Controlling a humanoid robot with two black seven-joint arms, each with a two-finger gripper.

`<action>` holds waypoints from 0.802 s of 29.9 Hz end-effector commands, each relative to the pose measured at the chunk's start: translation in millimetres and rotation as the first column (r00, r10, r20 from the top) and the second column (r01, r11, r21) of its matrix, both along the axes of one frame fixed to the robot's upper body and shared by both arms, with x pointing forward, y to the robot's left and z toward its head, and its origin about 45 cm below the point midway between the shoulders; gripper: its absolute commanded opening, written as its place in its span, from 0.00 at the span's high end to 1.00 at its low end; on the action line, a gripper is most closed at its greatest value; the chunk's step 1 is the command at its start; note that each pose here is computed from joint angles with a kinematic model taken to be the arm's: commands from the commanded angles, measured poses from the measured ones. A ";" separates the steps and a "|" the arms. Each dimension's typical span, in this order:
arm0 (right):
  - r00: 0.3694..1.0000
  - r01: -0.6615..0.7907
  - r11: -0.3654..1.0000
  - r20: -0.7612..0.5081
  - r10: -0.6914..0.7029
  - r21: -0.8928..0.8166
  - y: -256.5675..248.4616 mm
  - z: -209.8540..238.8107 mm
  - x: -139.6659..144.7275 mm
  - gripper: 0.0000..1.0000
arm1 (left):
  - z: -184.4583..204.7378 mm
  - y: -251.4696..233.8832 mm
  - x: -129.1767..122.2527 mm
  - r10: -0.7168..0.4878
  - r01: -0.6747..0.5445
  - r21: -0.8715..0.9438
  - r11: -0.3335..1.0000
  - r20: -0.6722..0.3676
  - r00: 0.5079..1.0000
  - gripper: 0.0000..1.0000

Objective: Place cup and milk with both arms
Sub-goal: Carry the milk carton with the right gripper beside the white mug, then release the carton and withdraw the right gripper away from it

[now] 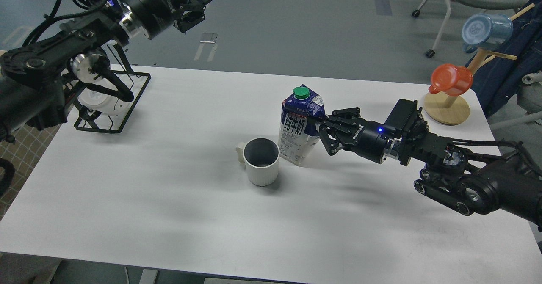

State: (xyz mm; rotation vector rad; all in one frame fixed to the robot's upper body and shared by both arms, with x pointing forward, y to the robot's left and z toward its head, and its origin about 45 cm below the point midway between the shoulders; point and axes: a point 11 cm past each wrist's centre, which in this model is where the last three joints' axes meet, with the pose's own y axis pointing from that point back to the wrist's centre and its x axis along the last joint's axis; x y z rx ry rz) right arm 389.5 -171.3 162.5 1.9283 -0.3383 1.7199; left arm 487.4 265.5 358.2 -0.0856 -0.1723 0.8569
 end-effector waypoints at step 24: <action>0.999 0.004 1.000 -0.032 -0.003 0.018 -39.1 18.8 -22.5 0.37 | -2.1 1.8 -0.5 0.004 -0.004 -0.003 1.000 -0.004 1.000 0.07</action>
